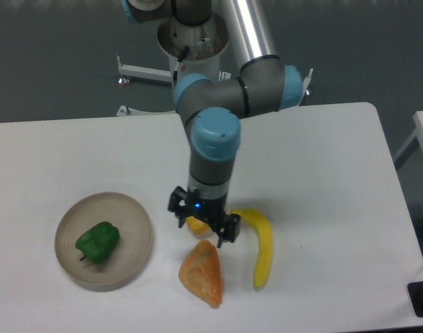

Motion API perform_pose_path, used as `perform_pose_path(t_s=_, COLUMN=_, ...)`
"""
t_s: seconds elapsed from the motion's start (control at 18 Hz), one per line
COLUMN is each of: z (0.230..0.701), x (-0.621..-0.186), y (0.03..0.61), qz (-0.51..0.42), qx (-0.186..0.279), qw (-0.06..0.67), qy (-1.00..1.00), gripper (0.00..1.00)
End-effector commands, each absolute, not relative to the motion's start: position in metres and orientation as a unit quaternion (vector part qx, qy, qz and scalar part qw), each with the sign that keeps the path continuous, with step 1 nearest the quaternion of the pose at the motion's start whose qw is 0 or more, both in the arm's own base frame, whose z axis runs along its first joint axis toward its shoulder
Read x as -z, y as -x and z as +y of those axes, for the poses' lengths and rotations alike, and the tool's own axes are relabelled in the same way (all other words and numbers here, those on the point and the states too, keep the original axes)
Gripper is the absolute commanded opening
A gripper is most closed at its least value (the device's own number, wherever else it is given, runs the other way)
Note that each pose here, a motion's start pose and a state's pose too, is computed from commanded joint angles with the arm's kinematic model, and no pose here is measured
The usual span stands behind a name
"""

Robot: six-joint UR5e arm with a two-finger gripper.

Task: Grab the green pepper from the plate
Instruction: 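Move the open gripper from beside the banana toward the beige plate, then lower the gripper over the green pepper on the plate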

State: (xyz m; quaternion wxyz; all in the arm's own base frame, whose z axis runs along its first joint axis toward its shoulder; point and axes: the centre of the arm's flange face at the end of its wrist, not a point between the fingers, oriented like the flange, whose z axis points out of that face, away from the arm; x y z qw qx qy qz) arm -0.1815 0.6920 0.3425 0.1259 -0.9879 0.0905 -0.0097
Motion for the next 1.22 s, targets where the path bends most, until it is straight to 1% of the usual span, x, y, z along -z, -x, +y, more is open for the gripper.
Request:
perform_pose_path(t_s=0.22, z=0.695, x=-0.329, y=0.147, qz=0.079, qx=0.024, qw=0.115, qy=0.990, gripper=1.00)
perform_pose_path(t_s=0.44, z=0.699, x=-0.324, y=0.119, qz=0.050, qx=0.061, qw=0.121, qy=0.990, gripper=1.00)
perform_pose_path(t_s=0.67, z=0.696, x=-0.303, y=0.080, qz=0.063, qx=0.065, qw=0.122, qy=0.988, gripper=1.00)
perform_pose_path(t_s=1.22, z=0.699, x=-0.287, y=0.042, qz=0.091, qx=0.065, qw=0.127, qy=0.986, gripper=1.00)
